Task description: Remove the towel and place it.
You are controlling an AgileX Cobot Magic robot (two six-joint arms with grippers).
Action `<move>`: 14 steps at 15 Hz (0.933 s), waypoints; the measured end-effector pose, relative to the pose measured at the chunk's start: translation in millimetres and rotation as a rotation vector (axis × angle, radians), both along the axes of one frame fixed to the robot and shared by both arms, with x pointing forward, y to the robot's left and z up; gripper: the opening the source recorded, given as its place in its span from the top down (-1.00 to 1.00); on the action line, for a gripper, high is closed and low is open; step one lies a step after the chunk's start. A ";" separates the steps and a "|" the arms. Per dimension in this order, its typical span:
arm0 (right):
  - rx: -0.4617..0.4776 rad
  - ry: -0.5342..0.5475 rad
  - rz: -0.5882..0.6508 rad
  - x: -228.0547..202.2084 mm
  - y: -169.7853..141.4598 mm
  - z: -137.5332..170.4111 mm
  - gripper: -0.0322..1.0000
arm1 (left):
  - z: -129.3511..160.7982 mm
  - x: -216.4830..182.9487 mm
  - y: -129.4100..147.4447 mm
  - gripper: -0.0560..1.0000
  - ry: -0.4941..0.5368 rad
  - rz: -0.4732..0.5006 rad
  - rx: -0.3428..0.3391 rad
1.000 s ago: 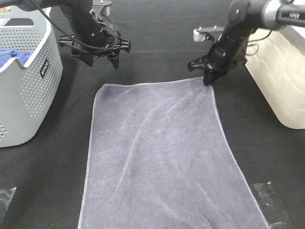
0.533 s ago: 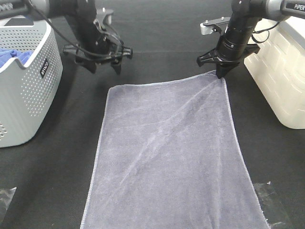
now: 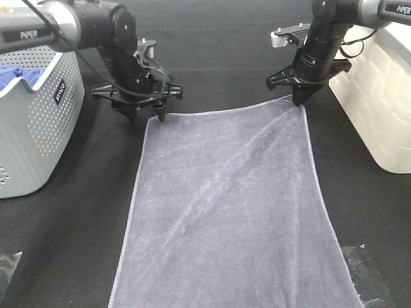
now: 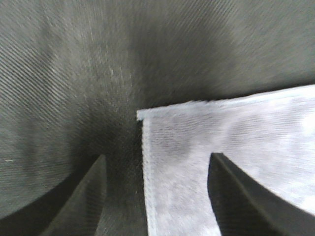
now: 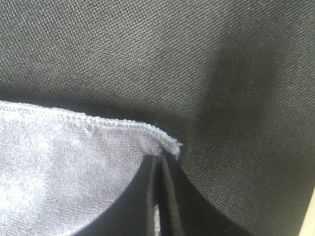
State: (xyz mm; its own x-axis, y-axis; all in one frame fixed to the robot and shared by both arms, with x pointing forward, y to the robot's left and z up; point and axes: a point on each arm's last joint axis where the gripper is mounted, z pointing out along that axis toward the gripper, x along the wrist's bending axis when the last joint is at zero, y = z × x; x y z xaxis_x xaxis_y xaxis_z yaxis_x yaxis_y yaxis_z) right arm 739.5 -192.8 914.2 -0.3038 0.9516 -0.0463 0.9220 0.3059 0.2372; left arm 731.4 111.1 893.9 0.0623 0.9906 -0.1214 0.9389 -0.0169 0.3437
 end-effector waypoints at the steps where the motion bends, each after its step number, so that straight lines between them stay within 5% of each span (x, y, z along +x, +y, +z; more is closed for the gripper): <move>1: 0.000 0.000 0.000 0.0 0.0 0.0 0.94 | -4.1 0.3 -0.2 -0.20 0.003 0.001 0.000; 8: -0.002 0.002 0.000 -0.1 -0.2 0.0 0.94 | -23.0 6.1 -1.9 0.23 -0.031 0.000 -0.007; 11: -0.002 0.002 0.000 -0.1 -0.2 0.0 0.94 | -21.5 9.1 -0.1 0.83 -0.064 -0.023 0.007; 14: 0.000 -0.010 0.000 1.4 0.1 3.0 0.94 | -12.0 13.5 -0.1 0.88 -0.138 -0.066 0.034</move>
